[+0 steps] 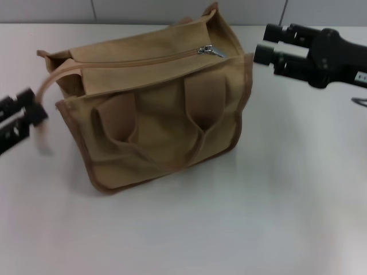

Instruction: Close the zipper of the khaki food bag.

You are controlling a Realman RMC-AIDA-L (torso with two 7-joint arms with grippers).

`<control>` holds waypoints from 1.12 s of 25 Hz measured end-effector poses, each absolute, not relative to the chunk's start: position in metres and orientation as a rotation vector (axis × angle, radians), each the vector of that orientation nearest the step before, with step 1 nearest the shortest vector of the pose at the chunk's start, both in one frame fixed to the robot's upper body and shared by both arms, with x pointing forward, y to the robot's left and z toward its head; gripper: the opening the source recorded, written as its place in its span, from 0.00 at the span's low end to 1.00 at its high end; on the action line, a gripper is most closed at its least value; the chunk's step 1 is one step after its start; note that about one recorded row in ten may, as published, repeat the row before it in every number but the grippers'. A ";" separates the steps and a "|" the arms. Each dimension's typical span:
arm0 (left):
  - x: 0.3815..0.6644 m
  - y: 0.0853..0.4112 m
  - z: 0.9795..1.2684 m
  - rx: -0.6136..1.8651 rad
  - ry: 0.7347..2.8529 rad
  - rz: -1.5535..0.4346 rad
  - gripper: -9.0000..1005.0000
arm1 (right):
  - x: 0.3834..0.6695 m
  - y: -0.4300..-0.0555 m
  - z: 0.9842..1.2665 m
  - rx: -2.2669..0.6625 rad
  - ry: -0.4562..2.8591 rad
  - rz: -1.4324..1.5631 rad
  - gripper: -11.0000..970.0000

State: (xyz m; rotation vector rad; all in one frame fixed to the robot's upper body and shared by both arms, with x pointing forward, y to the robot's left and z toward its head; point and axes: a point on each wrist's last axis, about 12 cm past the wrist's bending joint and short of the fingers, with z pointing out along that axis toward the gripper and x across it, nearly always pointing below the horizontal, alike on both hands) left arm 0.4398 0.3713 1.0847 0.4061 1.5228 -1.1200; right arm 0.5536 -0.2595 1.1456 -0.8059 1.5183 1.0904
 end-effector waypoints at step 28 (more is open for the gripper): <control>0.451 0.283 1.062 1.038 1.527 -1.329 0.83 | 0.489 -0.205 1.051 -1.203 1.466 1.303 0.66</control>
